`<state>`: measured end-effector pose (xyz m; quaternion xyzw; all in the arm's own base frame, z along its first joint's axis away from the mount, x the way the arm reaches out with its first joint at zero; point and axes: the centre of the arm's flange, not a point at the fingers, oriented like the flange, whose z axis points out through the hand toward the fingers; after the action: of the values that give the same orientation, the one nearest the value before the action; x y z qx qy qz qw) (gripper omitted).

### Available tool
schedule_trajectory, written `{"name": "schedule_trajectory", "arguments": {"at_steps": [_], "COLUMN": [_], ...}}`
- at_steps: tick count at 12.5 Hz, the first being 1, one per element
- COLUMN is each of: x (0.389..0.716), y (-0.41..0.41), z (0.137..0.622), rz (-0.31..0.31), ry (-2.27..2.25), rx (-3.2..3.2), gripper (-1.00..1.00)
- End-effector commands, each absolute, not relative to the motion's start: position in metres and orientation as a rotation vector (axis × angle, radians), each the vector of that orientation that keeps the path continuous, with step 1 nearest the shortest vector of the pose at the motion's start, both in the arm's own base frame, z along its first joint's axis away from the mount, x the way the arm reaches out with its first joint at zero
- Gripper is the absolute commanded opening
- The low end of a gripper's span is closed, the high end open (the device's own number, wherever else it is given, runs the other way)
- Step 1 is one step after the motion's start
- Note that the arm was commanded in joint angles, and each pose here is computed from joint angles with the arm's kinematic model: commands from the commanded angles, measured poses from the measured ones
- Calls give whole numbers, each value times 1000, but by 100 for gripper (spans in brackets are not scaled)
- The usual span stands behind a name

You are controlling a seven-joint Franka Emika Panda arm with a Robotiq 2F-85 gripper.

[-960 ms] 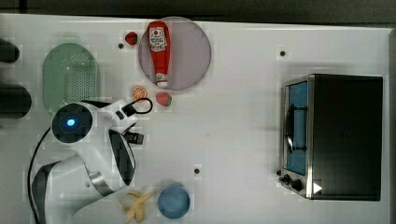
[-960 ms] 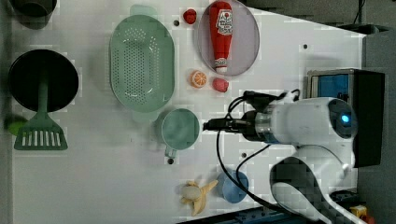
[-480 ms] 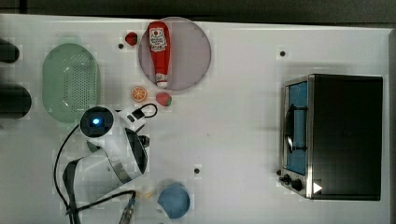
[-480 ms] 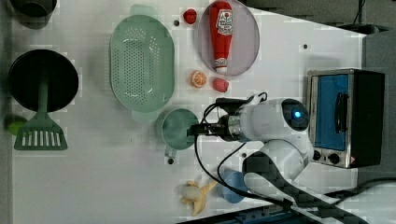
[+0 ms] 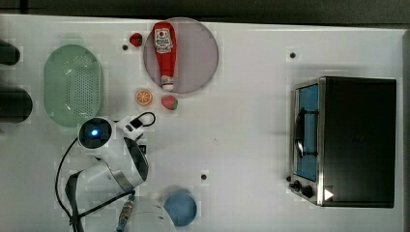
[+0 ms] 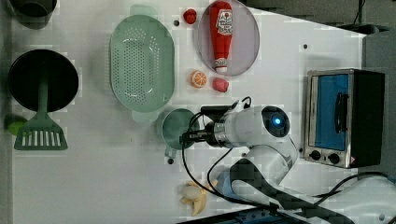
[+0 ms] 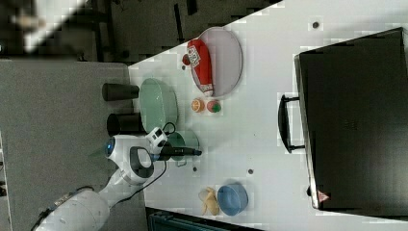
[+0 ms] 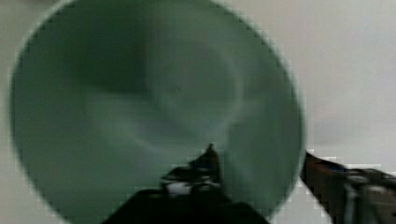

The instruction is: Drag mug left to right.

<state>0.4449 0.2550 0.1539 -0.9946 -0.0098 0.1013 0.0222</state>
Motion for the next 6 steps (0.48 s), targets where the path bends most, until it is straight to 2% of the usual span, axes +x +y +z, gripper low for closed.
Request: {"name": "schedule_trajectory", "arguments": {"at_steps": [1, 2, 3, 6], "x": [464, 465, 467, 471], "y": [248, 244, 240, 222], "z": [173, 172, 172, 176], "rz": [223, 224, 223, 212], "ry": [49, 54, 44, 66], "rx": [-3087, -3090, -3091, -3102], "gripper": [-29, -53, -65, -65]}}
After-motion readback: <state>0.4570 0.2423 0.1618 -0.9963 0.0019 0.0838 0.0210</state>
